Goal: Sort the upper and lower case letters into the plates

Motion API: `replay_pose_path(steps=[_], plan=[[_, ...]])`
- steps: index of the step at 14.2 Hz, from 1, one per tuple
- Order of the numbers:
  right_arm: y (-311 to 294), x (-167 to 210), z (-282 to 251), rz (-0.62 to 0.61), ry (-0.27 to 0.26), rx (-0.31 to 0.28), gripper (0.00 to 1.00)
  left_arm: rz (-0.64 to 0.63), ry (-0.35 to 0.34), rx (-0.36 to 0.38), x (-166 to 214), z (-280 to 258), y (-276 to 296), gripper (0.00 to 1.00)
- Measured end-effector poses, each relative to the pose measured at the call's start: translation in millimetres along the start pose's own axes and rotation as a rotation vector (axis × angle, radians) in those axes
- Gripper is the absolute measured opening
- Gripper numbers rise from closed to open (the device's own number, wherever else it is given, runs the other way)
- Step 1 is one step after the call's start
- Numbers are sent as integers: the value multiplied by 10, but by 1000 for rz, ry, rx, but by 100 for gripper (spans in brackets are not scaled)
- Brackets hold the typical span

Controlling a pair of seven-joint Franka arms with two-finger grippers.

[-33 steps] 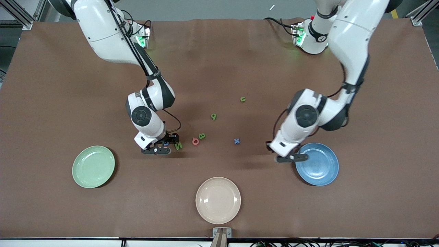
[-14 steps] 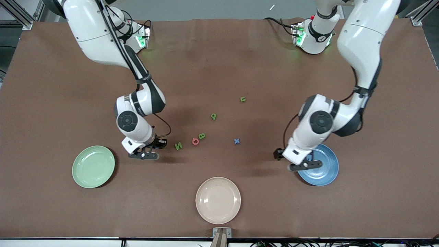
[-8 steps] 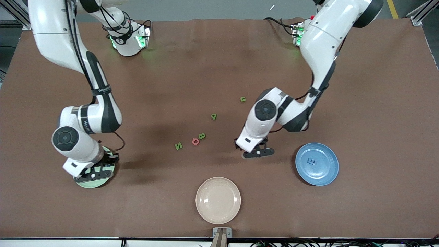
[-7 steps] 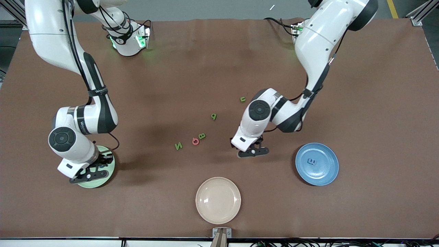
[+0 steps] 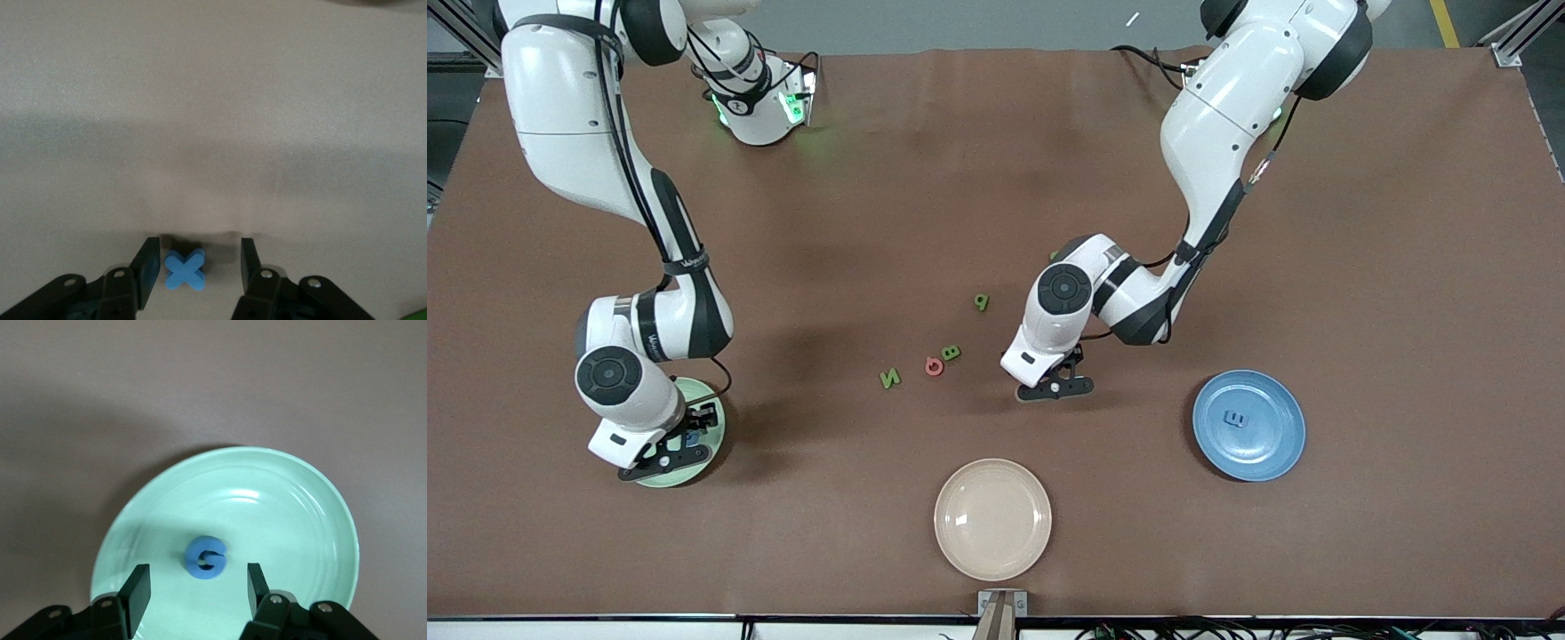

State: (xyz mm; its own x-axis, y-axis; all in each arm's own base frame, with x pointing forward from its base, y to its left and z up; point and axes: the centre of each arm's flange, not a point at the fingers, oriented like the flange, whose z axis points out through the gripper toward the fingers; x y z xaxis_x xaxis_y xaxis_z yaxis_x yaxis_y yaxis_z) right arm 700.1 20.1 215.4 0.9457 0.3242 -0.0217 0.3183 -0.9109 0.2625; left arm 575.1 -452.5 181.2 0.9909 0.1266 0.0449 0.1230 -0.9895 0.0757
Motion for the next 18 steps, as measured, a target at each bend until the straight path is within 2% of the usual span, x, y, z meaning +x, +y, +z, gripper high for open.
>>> replay_pose_path(steps=[2,4,5,8,9,10,14,18], plan=[[-187,82,-92,21,24,56,68,-2,0,4,14,9,-20,57],[-441,163,-189,79,45,154,68,-3,-12,20,1,39,-41,55],[-579,195,-227,103,49,195,68,-3,-20,31,-9,51,-52,50],[-1094,245,-324,96,21,273,70,-5,-29,42,-17,60,-64,47],[-1287,258,-368,80,14,294,75,-7,-31,47,-11,53,-73,39],[-1472,269,-414,59,12,309,80,-8,-33,50,-5,47,-78,26],[-2179,269,-583,-40,15,329,82,-33,-39,70,133,-7,-202,26],[-2686,230,-702,-103,18,328,82,-96,-17,116,934,-748,-1032,26]])
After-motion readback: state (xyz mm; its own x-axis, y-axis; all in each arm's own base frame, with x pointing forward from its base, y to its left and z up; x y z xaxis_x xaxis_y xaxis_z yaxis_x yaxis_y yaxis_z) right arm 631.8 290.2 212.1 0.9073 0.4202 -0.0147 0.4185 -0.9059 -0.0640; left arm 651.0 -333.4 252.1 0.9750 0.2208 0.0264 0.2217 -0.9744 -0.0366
